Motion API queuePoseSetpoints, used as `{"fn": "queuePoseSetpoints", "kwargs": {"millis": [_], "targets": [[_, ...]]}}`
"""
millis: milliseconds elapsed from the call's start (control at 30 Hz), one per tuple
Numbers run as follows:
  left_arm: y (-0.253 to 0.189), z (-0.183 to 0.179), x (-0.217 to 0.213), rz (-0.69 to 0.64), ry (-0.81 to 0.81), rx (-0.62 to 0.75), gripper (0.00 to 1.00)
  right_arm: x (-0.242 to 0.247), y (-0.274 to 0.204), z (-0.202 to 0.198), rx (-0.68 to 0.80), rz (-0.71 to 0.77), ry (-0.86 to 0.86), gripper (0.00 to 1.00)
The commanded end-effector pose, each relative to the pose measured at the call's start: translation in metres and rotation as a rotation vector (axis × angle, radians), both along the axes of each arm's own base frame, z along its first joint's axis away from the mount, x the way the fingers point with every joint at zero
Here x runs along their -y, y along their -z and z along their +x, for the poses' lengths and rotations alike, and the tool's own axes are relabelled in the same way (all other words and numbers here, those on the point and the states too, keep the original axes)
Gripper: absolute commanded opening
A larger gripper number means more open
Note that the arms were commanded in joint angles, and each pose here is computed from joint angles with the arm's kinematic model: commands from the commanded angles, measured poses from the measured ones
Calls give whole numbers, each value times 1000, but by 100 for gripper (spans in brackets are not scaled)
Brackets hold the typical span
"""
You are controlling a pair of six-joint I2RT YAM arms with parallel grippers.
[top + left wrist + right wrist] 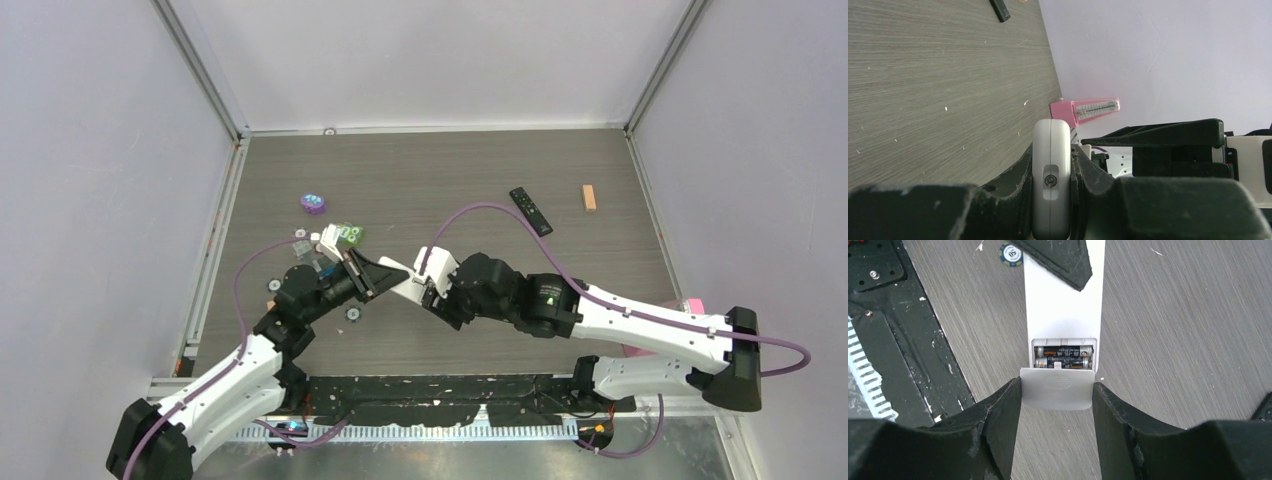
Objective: Load the batteries into the remote control
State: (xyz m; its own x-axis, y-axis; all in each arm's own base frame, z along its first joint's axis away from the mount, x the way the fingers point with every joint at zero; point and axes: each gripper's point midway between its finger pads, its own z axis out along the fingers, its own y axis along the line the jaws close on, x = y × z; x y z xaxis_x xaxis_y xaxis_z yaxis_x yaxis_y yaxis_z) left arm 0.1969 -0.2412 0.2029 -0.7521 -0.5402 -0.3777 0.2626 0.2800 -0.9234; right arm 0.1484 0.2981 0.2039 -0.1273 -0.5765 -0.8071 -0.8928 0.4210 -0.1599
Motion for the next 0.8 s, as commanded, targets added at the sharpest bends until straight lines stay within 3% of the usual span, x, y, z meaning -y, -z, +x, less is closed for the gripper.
{"fn": "queuePoseSetpoints", "kwargs": {"millis": [0, 767], "targets": [[-22, 2, -2, -34, -18, 101, 0, -18, -31, 13, 42, 88, 48, 30], [-40, -12, 2, -109, 47, 78, 0, -26, -15, 21, 38, 22, 44, 35]]}}
